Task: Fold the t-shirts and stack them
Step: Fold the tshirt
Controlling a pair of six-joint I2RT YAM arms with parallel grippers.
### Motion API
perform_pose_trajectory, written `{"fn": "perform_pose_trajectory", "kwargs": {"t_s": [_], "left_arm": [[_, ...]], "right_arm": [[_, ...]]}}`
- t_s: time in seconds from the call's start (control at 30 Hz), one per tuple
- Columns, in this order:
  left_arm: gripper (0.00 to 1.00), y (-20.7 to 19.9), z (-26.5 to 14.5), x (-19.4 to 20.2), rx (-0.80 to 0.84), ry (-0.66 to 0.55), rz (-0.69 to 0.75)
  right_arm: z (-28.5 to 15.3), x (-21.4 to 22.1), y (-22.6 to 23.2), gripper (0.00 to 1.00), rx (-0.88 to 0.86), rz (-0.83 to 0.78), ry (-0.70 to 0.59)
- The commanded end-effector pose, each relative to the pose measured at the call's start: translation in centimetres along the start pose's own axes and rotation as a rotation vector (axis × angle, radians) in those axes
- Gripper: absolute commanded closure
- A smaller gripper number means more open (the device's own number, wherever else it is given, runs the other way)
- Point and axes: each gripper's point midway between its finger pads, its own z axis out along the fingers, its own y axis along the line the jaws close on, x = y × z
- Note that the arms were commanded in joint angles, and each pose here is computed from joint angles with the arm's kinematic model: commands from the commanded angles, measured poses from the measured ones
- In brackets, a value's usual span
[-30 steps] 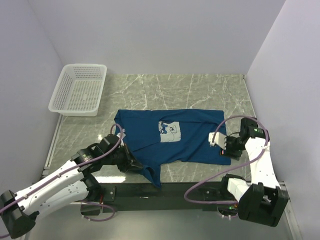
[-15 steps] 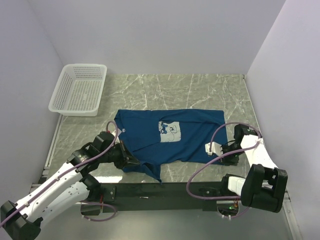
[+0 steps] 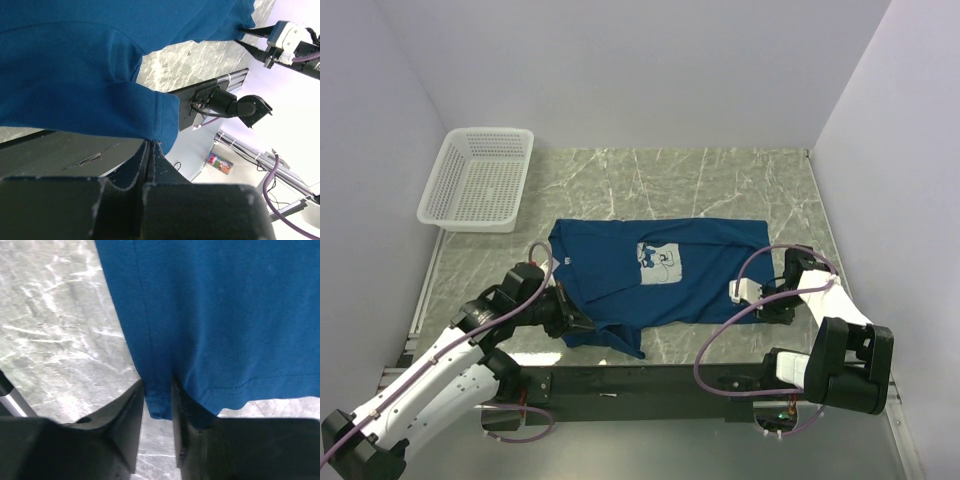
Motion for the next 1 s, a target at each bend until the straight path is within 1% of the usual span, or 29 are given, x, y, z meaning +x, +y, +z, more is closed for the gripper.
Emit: {"fn": "perform_pose_trajectory", "kwargs": {"t_s": [0.0, 0.03, 0.07, 0.13, 0.17, 0.33, 0.37, 0.43, 0.47, 0.6, 0.67, 0.7, 0.73, 0.83, 0.97], "left_arm": [[1.00, -1.5, -1.1, -0.2, 0.048, -0.014, 0.031], [1.00, -1.6, -1.3, -0.1, 0.051, -0.016, 0.029], [1.00, -1.8, -1.4, -0.2, 0.056, -0.020, 0.029], [1.00, -1.9, -1.7, -0.3, 0.053, -0.031, 0.024], [1.00, -2.3, -2.0, -0.4, 0.058, -0.039, 0.027], [1.00, -3.6, -3.2, -1.4, 0.062, -0.094, 0.029], [1.00, -4.2, -3.8, -2.1, 0.061, -0.131, 0.035], [1.00, -4.8, -4.4, -2.8, 0.058, -0.171, 0.041], [1.00, -5.7, -5.1, -3.6, 0.068, -0.213, 0.048], [1.00, -7.3, -6.1, -5.6, 0.070, -0.297, 0.064], [1.00, -8.4, -6.5, -6.5, 0.077, -0.326, 0.076], [1.00, -8.7, -6.7, -7.1, 0.076, -0.352, 0.075], [1.00, -9.4, -7.2, -7.7, 0.082, -0.373, 0.081], [1.00, -10.5, -8.1, -9.3, 0.091, -0.435, 0.085], [1.00, -11.0, -8.4, -10.3, 0.089, -0.450, 0.077]], "right_arm": [[1.1, 0.6, -0.9, 0.68, 0.039, 0.003, 0.019], [1.2, 0.5, -0.8, 0.71, 0.037, 0.002, 0.015], [1.2, 0.3, -0.7, 0.79, 0.041, 0.003, 0.004], [1.0, -0.1, -0.3, 0.90, 0.029, 0.006, -0.014], [0.6, -0.7, -0.4, 1.00, 0.042, 0.005, -0.042], [-2.5, -3.3, 0.1, 1.00, 0.054, -0.022, -0.130], [-3.1, -3.7, 0.7, 1.00, 0.039, -0.024, -0.144], [-4.6, -4.8, -0.2, 1.00, 0.077, 0.006, -0.179], [-5.2, -5.1, -0.4, 1.00, 0.087, 0.018, -0.190], [-7.8, -6.2, -3.5, 1.00, 0.210, 0.074, -0.227], [-8.3, -6.6, -4.8, 1.00, 0.244, 0.128, -0.248], [-9.0, -6.7, -6.2, 1.00, 0.294, 0.133, -0.257], [-9.3, -6.8, -6.8, 1.00, 0.311, 0.180, -0.266], [-10.1, -7.3, -8.5, 1.00, 0.348, 0.215, -0.295], [-10.5, -7.1, -10.2, 1.00, 0.388, 0.247, -0.299]]}}
